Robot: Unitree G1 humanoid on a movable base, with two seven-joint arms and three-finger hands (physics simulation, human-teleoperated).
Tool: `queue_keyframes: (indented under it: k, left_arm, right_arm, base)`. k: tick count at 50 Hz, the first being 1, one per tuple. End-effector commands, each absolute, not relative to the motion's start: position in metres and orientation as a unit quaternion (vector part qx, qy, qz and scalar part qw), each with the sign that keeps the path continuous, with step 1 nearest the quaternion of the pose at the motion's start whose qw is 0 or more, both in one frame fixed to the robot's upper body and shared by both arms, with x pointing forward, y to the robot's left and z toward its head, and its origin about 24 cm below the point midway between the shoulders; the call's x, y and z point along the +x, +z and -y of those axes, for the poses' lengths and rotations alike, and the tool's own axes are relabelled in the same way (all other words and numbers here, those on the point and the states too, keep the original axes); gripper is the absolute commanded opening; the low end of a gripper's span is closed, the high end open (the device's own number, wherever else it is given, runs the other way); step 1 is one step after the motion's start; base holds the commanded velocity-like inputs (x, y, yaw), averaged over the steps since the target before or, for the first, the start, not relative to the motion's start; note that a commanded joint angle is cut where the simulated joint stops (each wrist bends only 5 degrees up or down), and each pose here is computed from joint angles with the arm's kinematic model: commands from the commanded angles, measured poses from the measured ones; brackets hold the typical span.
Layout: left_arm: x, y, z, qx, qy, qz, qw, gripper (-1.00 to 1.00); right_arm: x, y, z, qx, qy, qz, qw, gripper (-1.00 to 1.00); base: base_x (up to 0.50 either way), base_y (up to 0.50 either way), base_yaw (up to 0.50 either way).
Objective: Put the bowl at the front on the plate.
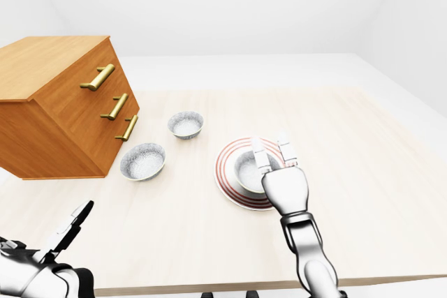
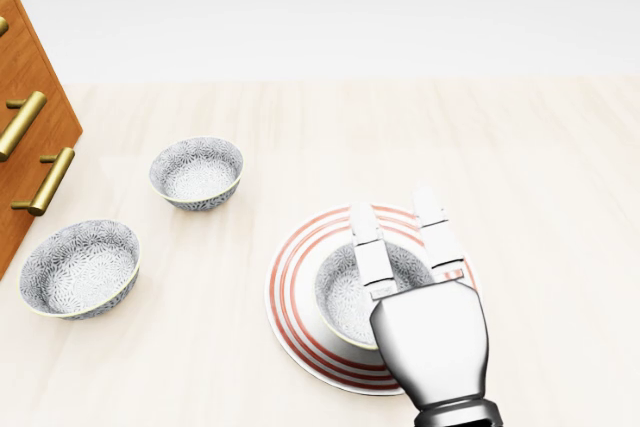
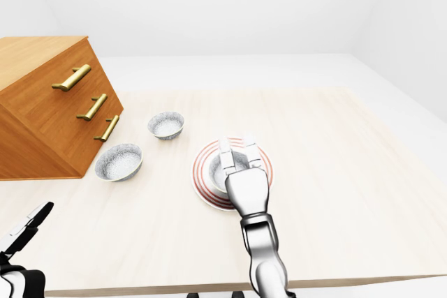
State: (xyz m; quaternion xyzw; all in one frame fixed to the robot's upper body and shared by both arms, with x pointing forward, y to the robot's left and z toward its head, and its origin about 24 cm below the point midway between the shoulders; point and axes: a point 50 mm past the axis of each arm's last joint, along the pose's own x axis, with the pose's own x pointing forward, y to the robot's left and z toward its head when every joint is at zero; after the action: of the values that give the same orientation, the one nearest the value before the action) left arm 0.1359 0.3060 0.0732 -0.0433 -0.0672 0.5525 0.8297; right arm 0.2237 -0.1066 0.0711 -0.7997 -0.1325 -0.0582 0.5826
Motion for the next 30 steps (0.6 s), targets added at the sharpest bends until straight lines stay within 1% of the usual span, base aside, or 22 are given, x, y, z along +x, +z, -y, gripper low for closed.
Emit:
queue_keyframes:
  k: [1, 5, 6, 7, 12, 13, 15, 16, 19, 30]
  left_arm:
    - [0.136, 0.073, -0.306, -0.045, 0.553, 0.067, 0.829, 1.0]
    - [0.138, 0.071, -0.306, -0.045, 0.553, 0.066, 0.829, 1.0]
    - [0.138, 0.071, -0.306, -0.044, 0.552, 0.066, 0.83, 1.0]
    - [0.137, 0.072, -0.306, -0.044, 0.552, 0.066, 0.83, 1.0]
    - [0.139, 0.069, -0.305, -0.042, 0.551, 0.067, 0.831, 1.0]
    - [0.139, 0.069, -0.305, -0.041, 0.55, 0.066, 0.832, 1.0]
    - [0.139, 0.069, -0.305, -0.041, 0.55, 0.065, 0.832, 1.0]
    - [0.138, 0.07, -0.305, -0.041, 0.55, 0.064, 0.832, 1.0]
    - [0.14, 0.069, -0.305, -0.037, 0.55, 0.065, 0.832, 1.0]
    - [0.14, 0.07, -0.306, -0.036, 0.549, 0.059, 0.833, 1.0]
  right_arm:
    - [0.218, 0.097, 0.101, -0.82, -0.057, 0.159, 0.547, 1.0]
    - [0.216, 0.113, 0.098, -0.839, -0.045, 0.188, 0.509, 1.0]
    - [0.217, 0.121, 0.101, -0.847, -0.047, 0.19, 0.494, 1.0]
    - [0.217, 0.125, 0.102, -0.849, -0.051, 0.191, 0.49, 1.0]
    - [0.223, 0.154, 0.113, -0.862, -0.092, 0.184, 0.464, 1.0]
    - [0.224, 0.166, 0.119, -0.865, -0.11, 0.176, 0.456, 1.0]
    - [0.225, 0.177, 0.124, -0.866, -0.13, 0.168, 0.453, 1.0]
    - [0.225, 0.191, 0.129, -0.867, -0.154, 0.159, 0.446, 1.0]
    - [0.227, 0.212, 0.137, -0.869, -0.186, 0.142, 0.437, 1.0]
    - [0.222, 0.275, 0.144, -0.85, -0.275, 0.119, 0.432, 1.0]
  base:
    - [0.0, 0.0, 0.0]
    - [0.0, 0.0, 0.0]
    - [0.0, 0.0, 0.0]
    - [0.0, 0.0, 0.0]
    - [0.0, 0.0, 0.0]
    - [0.0, 0.0, 0.0]
    - [0.0, 0.0, 0.0]
    - [0.0, 0.0, 0.0]
    - [0.0, 0.0, 0.0]
    - [0.0, 0.0, 0.0]
